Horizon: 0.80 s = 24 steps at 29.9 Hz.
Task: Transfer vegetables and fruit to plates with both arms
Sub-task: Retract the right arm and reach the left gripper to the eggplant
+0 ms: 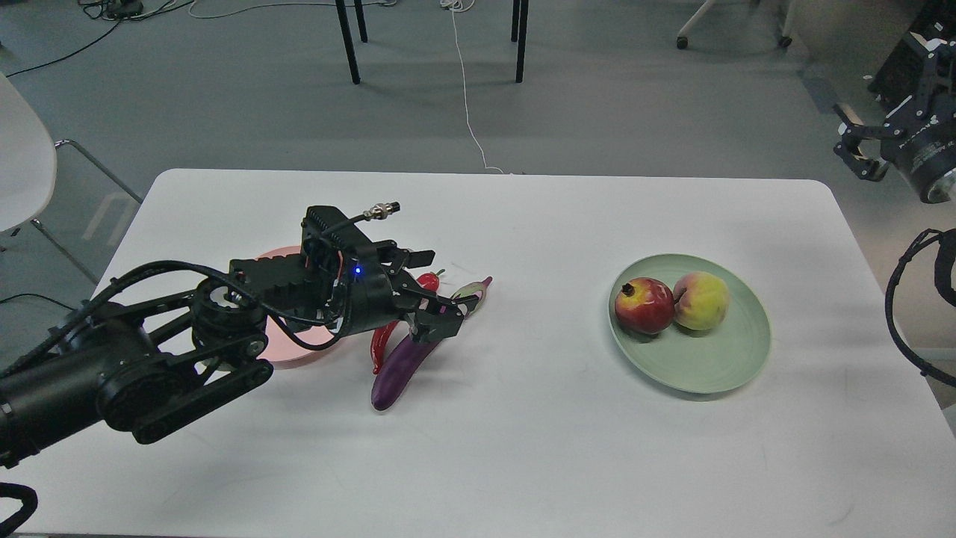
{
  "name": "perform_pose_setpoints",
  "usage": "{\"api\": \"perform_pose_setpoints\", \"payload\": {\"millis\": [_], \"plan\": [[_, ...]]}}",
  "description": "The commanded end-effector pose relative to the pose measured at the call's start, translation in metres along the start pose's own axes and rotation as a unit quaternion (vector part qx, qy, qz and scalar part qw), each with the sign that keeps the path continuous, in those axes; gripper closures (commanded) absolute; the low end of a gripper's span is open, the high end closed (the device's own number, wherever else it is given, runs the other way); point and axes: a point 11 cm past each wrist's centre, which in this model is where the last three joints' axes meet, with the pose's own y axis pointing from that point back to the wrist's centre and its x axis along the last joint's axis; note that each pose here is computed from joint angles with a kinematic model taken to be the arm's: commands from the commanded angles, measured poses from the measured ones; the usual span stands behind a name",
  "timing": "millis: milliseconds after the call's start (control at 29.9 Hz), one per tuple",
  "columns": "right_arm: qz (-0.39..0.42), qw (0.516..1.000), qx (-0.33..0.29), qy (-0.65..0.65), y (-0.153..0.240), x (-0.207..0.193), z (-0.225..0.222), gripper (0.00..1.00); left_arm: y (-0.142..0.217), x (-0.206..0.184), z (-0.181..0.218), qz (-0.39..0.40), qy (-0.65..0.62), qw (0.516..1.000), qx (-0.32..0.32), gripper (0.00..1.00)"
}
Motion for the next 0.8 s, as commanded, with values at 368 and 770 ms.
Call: {"api": "perform_pose_setpoints", "payload": {"millis": [368, 770], "plan": [[0.018, 1.000, -0.018, -0.018, 0.019, 0.014, 0.025, 0.01, -0.039, -0.060, 0.002, -0.021, -0.027, 0.999, 0.021, 0.14], [0.011, 1.000, -0.019, -0.020, 0.018, 0.010, 0.025, 0.01, -0.033, -0.073, -0.004, -0.031, -0.020, 0.999, 0.033, 0.60]]}}
